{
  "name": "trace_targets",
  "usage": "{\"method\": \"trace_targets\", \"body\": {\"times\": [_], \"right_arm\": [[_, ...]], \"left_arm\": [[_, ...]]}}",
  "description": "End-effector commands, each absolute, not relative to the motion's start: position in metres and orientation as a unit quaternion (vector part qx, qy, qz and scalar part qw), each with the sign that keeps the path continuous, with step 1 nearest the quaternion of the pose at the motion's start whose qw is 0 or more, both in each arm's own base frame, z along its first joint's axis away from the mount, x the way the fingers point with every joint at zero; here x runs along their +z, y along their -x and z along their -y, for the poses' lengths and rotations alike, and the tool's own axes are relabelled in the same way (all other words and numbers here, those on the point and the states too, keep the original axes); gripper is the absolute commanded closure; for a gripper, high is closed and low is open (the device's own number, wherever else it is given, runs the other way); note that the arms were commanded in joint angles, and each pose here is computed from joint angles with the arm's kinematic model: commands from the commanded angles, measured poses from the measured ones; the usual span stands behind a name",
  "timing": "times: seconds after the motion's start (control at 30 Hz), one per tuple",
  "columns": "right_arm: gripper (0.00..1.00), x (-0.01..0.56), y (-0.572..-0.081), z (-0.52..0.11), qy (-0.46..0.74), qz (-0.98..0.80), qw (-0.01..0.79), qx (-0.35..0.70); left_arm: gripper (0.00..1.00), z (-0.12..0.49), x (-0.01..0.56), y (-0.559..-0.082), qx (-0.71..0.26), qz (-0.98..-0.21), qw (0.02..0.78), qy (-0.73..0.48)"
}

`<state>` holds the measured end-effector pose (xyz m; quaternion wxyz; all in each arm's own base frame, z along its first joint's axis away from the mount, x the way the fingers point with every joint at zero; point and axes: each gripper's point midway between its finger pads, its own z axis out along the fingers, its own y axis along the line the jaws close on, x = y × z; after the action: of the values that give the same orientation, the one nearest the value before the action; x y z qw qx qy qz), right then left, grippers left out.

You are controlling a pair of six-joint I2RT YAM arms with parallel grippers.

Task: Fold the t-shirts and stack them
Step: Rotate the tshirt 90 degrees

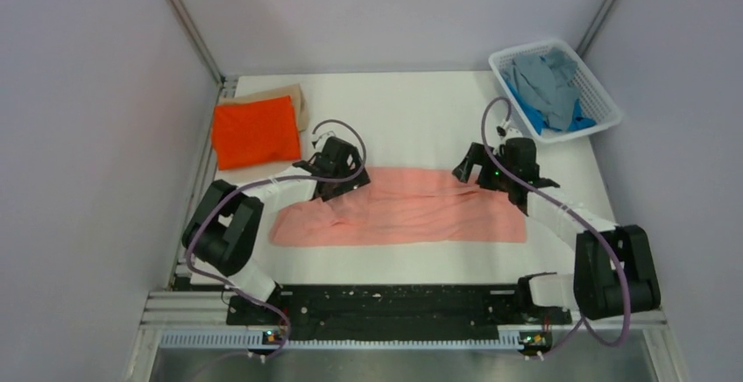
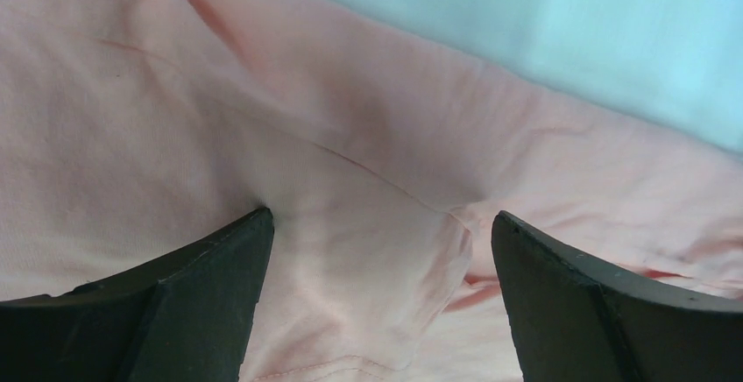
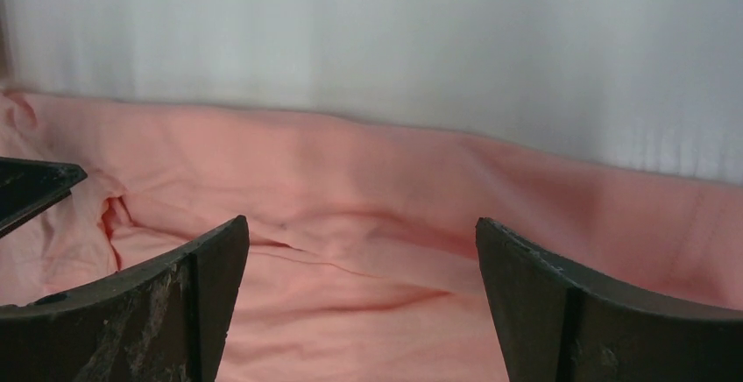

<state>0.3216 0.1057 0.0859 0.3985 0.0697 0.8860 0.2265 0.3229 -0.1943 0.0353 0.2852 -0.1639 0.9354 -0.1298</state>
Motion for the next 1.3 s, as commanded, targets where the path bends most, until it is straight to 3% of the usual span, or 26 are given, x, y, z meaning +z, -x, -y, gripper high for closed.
{"method": "trace_targets", "body": {"times": [0.0, 0.17, 0.43, 0.53, 0.67, 0.9, 1.03, 1.13, 1.27], "right_arm": [[0.01, 0.094, -0.346, -0.128, -0.055, -0.889, 0.393, 0.228], [0.01, 0.068, -0.305, -0.138, -0.054, -0.919, 0.345, 0.184], [0.01, 0.006, -0.185, -0.164, -0.033, -0.948, 0.244, 0.201], [0.01, -0.002, -0.146, -0.188, 0.014, -0.947, 0.214, 0.238], [0.01, 0.019, -0.145, -0.217, 0.057, -0.926, 0.231, 0.294], [0.01, 0.090, -0.191, -0.198, 0.092, -0.893, 0.376, 0.229], [0.01, 0.112, -0.201, -0.160, 0.055, -0.884, 0.433, 0.169], [0.01, 0.103, -0.203, -0.131, 0.007, -0.886, 0.445, 0.127], [0.01, 0.070, -0.199, -0.130, -0.039, -0.906, 0.394, 0.149]], "left_arm": [[0.01, 0.194, 0.015, -0.342, -0.154, -0.930, 0.265, 0.202], [0.01, 0.210, 0.032, -0.403, -0.218, -0.912, 0.282, 0.203], [0.07, 0.356, 0.070, -0.538, -0.442, -0.844, 0.288, 0.101], [0.02, 0.419, 0.111, -0.556, -0.536, -0.788, 0.300, 0.024], [0.01, 0.466, 0.125, -0.547, -0.605, -0.735, 0.305, -0.007], [0.01, 0.433, 0.092, -0.558, -0.564, -0.771, 0.293, 0.030], [0.01, 0.401, 0.103, -0.567, -0.537, -0.784, 0.310, 0.032], [0.01, 0.389, 0.111, -0.568, -0.514, -0.795, 0.320, 0.032], [0.01, 0.384, 0.105, -0.567, -0.504, -0.799, 0.326, 0.030]]}}
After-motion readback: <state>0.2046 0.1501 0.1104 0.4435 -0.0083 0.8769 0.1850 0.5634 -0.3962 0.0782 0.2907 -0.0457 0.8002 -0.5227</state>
